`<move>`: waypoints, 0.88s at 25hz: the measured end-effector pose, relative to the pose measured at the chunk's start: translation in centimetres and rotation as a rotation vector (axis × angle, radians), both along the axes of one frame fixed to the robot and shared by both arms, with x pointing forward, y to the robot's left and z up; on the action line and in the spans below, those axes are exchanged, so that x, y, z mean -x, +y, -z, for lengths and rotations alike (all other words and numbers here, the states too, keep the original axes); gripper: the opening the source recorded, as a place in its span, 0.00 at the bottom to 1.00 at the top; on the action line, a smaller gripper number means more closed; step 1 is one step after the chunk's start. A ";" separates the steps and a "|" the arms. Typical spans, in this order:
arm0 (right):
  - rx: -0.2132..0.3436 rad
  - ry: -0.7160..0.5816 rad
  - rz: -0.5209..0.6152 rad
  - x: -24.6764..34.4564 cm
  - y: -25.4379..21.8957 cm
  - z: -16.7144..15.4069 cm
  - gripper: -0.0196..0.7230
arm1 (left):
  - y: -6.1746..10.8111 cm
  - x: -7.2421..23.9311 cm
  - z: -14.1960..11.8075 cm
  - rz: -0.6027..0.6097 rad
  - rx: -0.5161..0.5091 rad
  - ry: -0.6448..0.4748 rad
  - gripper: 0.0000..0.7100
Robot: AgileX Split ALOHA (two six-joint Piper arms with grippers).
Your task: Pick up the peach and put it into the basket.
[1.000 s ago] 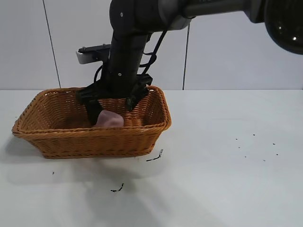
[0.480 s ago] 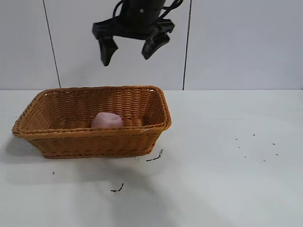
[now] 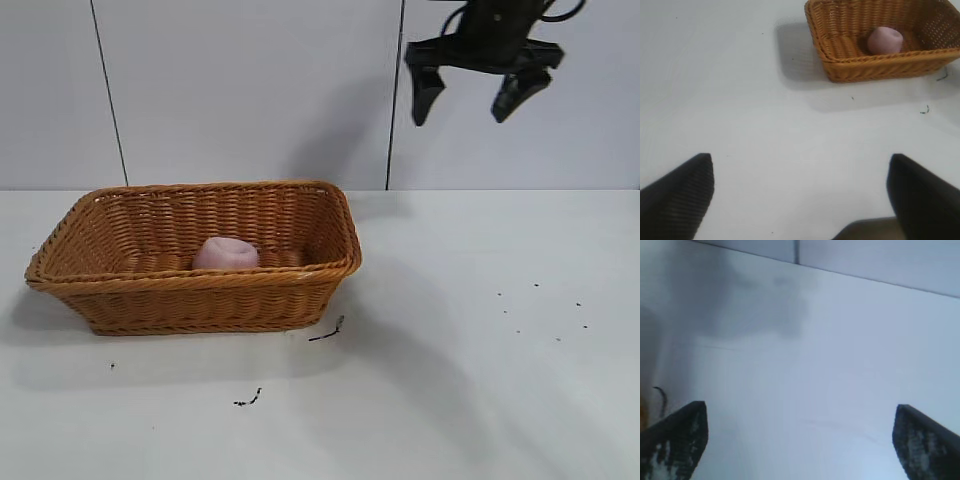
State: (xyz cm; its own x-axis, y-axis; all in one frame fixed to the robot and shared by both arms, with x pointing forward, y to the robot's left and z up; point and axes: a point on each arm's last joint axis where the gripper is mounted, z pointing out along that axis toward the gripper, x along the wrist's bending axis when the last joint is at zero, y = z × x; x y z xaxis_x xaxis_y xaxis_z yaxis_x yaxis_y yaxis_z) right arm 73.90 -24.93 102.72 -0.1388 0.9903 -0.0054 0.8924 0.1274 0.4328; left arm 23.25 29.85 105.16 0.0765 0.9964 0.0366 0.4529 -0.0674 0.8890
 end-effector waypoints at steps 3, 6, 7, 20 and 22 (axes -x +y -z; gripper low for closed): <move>0.001 0.040 0.068 0.2 -3.2 0.0 0.95 | 0.0 0.0 0.0 0.000 0.000 0.000 0.97; 0.003 0.070 0.094 0.6 -4.5 -0.3 0.95 | 0.0 0.0 0.0 0.000 0.000 0.000 0.97; 0.004 0.071 0.093 0.7 -4.5 -0.5 0.95 | 0.0 0.0 0.0 0.000 0.000 0.000 0.97; -0.041 -0.022 0.073 6.7 -4.1 -8.6 0.95 | 0.0 0.0 0.0 0.000 0.000 0.000 0.97; -0.041 -0.023 0.070 9.5 -4.1 -10.0 0.95 | 0.0 0.0 0.0 0.000 0.000 0.000 0.97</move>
